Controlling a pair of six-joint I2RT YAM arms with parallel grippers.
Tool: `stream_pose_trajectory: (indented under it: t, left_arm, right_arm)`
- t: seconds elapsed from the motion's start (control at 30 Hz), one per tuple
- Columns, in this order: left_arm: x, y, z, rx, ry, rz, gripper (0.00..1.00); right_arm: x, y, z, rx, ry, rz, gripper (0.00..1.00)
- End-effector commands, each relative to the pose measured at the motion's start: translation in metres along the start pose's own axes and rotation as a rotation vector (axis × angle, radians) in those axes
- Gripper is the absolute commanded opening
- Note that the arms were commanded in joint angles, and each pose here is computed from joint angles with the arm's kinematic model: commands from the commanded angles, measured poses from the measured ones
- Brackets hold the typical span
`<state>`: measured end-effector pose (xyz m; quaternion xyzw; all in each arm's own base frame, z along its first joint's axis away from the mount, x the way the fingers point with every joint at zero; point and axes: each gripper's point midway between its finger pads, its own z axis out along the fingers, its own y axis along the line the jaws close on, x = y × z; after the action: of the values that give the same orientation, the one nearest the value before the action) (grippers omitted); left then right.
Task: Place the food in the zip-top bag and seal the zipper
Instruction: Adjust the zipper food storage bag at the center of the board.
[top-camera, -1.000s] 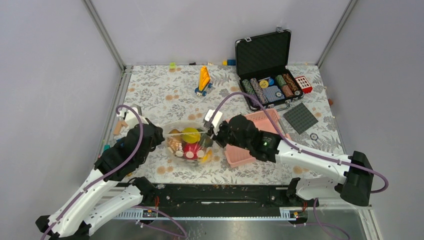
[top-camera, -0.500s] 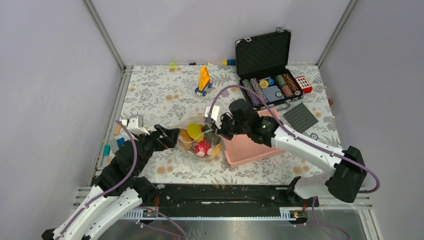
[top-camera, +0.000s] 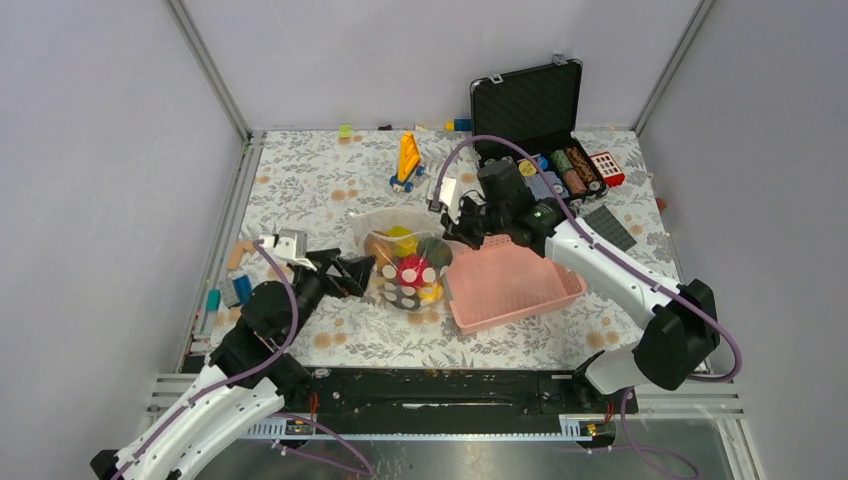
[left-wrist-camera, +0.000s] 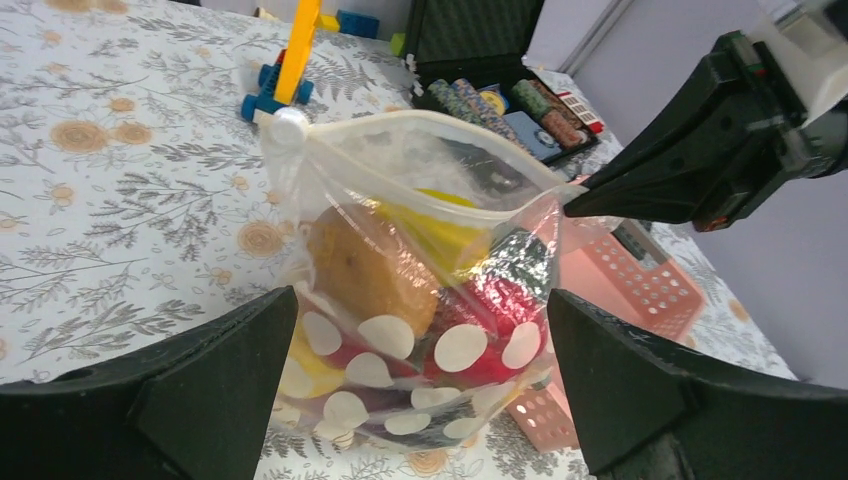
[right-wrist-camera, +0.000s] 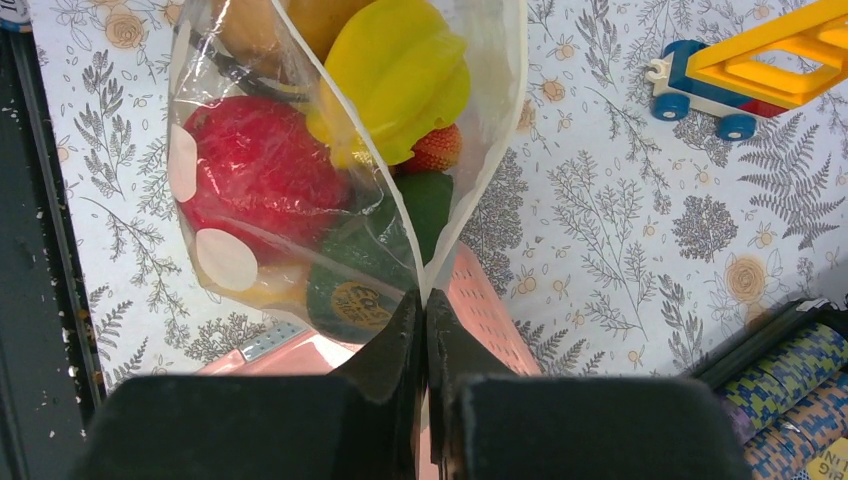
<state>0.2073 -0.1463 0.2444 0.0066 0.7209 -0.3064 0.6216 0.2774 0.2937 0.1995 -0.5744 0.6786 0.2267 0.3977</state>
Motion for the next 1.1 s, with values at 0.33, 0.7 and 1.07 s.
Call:
stream_pose_trajectory:
  t: [0.33,0.7,1.07]
  left_arm:
    - [-0.012,0.013,0.001,0.042,-0.186,0.153,0.99]
    - [0.010,0.021,0.024,0.391,0.024,0.126,0.99]
    - [0.015,0.032,0.024,0.509,0.057,0.157,0.99]
  right_arm:
    - [-0.024,0.003,-0.005,-0.117,-0.079,-0.073,0.00]
    - [-0.035,0.011,-0.018,-0.113,-0.141,-0.080,0.00]
    - [-0.037,0.018,-0.024,-0.133,-0.148,-0.085,0.00]
